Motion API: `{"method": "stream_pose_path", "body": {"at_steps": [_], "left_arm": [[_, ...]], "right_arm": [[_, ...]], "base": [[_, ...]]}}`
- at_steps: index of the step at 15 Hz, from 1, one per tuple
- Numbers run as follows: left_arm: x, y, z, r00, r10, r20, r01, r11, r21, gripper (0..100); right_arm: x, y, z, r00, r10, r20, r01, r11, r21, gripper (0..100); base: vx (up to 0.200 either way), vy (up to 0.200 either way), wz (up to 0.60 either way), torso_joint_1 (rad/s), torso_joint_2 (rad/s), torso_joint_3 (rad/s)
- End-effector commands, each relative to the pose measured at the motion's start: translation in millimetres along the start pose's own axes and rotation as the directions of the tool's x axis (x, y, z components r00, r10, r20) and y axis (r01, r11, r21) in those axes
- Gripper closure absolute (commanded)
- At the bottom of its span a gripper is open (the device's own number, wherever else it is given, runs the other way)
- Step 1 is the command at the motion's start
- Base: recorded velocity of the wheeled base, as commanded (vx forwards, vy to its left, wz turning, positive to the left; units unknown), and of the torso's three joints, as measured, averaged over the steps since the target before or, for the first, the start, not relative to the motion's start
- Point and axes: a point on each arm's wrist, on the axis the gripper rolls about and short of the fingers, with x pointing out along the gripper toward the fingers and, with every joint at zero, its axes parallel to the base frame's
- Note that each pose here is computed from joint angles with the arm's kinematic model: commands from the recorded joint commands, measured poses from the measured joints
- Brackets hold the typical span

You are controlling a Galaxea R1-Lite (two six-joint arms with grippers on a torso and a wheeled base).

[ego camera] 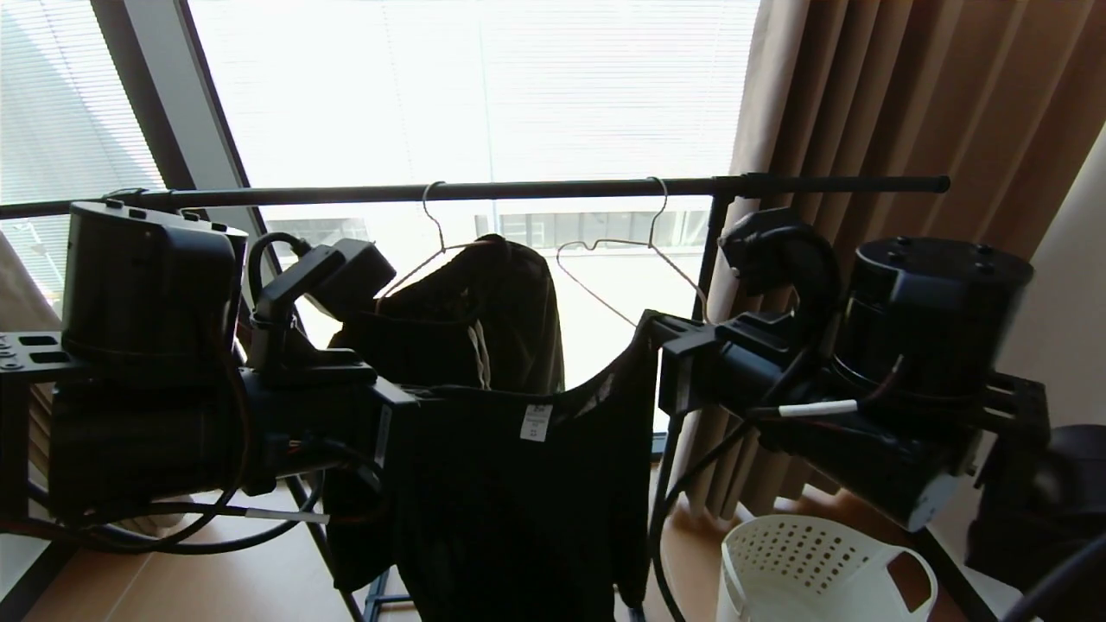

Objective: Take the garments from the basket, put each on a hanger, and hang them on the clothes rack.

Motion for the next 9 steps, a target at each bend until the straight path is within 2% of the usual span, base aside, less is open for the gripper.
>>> {"method": "stream_pose_path", "body": {"at_steps": [1,5,9], "left_arm": [[5.7,3.3,8.1,1.0,0.009,0.014,-0.009,1.0,-0.002,100],[15.7,2.6,35.9,0.997,-0.001,0.079,0.0,1.0,0.017,100],[19.3,-5.7,43.4,0.995,-0.033,0.095,0.029,0.999,0.036,100]], "right_arm": [[-28.3,-8.7,-3.6,1.0,0.003,-0.005,-0.003,1.0,-0.003,100],[-48.1,3.2,-27.1,0.996,0.056,-0.076,-0.059,0.997,-0.04,100],[-53.8,8.6,-44.8,0.987,0.085,-0.134,-0.094,0.994,-0.063,100]], "base": [[0.0,0.0,0.0,0.0,0.0,0.0],[0.0,0.0,0.0,0.0,0.0,0.0],[0.0,0.0,0.0,0.0,0.0,0.0]]}}
